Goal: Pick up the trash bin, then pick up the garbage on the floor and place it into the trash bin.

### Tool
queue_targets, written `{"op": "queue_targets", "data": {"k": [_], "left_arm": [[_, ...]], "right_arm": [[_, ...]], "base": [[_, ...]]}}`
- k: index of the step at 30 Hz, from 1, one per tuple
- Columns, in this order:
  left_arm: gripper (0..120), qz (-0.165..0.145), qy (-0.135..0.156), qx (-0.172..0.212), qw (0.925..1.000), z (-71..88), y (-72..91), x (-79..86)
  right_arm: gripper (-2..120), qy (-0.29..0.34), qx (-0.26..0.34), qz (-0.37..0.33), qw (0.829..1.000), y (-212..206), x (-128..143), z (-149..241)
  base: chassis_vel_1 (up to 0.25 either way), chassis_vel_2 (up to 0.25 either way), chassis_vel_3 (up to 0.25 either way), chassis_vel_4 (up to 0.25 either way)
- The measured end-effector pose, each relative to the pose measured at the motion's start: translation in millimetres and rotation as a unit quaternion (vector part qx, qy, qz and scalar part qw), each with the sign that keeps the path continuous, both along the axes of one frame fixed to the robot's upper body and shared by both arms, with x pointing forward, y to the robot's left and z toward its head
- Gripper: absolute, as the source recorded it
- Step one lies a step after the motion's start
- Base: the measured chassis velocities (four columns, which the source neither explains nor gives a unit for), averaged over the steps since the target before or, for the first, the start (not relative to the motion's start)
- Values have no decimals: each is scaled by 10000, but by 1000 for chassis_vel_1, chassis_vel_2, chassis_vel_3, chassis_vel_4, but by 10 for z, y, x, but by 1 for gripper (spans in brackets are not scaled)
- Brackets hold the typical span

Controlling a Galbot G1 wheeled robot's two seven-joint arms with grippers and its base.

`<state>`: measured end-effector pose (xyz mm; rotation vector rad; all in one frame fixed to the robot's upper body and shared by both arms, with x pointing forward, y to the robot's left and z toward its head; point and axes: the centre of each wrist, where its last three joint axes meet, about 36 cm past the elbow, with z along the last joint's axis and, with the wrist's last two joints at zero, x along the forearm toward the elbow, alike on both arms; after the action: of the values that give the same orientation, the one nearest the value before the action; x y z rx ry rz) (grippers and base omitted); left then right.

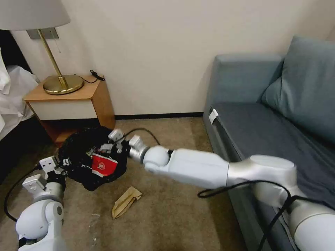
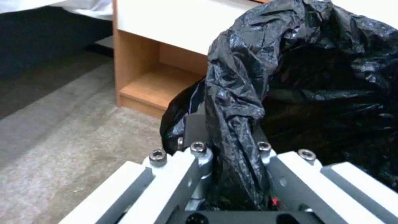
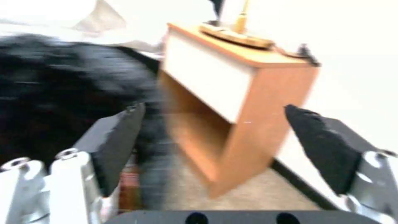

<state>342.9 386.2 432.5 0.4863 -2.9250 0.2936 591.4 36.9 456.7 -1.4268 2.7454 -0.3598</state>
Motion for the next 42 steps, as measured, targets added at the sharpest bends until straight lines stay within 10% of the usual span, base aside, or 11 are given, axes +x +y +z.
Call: {"op": "queue_targets", "data": {"k": [12, 24, 32, 42], "left_arm": [[4, 336, -159, -189, 9991, -37, 313, -130], [4, 276, -161, -261, 9991, -91, 298, -37], [4, 247, -145, -245, 9993, -103, 270, -5], [4, 241, -101, -205, 9994, -112, 261, -50]], "right_arm": [[100, -276, -1196, -1019, 9872, -746, 862, -510], [100, -311, -3517, 890, 9314, -1189, 537, -1660], [100, -784, -3694, 1890, 9065, -757, 362, -1817], [100, -1377, -4447, 3127, 8279, -693, 278, -1907]], "base": [[0, 0, 0, 0], [0, 0, 0, 0], [0, 0, 0, 0], [0, 0, 0, 0]]}}
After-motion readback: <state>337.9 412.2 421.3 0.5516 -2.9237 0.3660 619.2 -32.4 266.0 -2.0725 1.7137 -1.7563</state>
